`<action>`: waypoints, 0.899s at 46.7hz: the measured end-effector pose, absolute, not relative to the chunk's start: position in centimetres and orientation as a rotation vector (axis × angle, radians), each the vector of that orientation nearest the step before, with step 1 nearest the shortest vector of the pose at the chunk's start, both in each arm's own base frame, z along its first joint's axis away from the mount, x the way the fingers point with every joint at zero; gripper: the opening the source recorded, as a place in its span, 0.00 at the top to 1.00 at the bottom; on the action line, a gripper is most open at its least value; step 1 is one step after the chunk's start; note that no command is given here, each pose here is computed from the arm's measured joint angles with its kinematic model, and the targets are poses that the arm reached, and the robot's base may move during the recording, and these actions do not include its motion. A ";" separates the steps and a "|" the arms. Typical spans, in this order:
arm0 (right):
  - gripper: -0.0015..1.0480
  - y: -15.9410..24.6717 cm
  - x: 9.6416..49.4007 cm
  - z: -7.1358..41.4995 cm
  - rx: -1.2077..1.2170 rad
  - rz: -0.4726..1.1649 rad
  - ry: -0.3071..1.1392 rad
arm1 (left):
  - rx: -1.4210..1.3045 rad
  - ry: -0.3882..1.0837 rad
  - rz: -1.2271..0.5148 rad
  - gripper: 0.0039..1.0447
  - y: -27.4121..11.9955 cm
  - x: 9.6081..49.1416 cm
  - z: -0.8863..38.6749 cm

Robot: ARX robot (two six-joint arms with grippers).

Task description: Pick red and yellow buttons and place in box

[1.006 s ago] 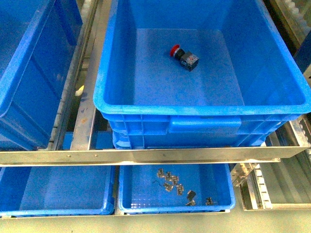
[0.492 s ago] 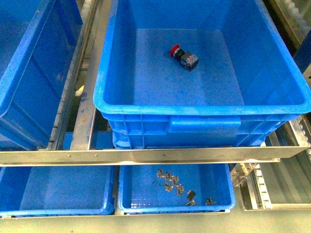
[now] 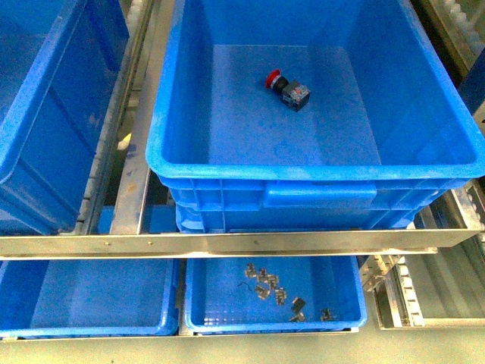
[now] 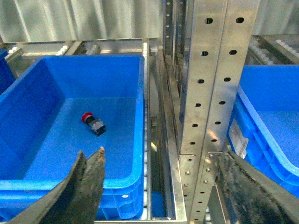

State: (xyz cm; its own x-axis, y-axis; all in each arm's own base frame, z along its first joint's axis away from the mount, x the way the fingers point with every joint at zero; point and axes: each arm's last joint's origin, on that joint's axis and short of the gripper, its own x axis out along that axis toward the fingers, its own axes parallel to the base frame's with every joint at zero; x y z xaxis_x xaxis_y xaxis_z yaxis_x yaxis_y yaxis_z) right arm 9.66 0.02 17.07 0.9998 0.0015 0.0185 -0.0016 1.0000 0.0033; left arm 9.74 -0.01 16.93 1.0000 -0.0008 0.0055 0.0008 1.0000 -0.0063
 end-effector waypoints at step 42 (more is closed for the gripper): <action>0.06 0.0 9.7 17.1 0.003 -0.001 -0.017 | -0.006 -0.005 0.000 0.07 0.0 9.7 16.9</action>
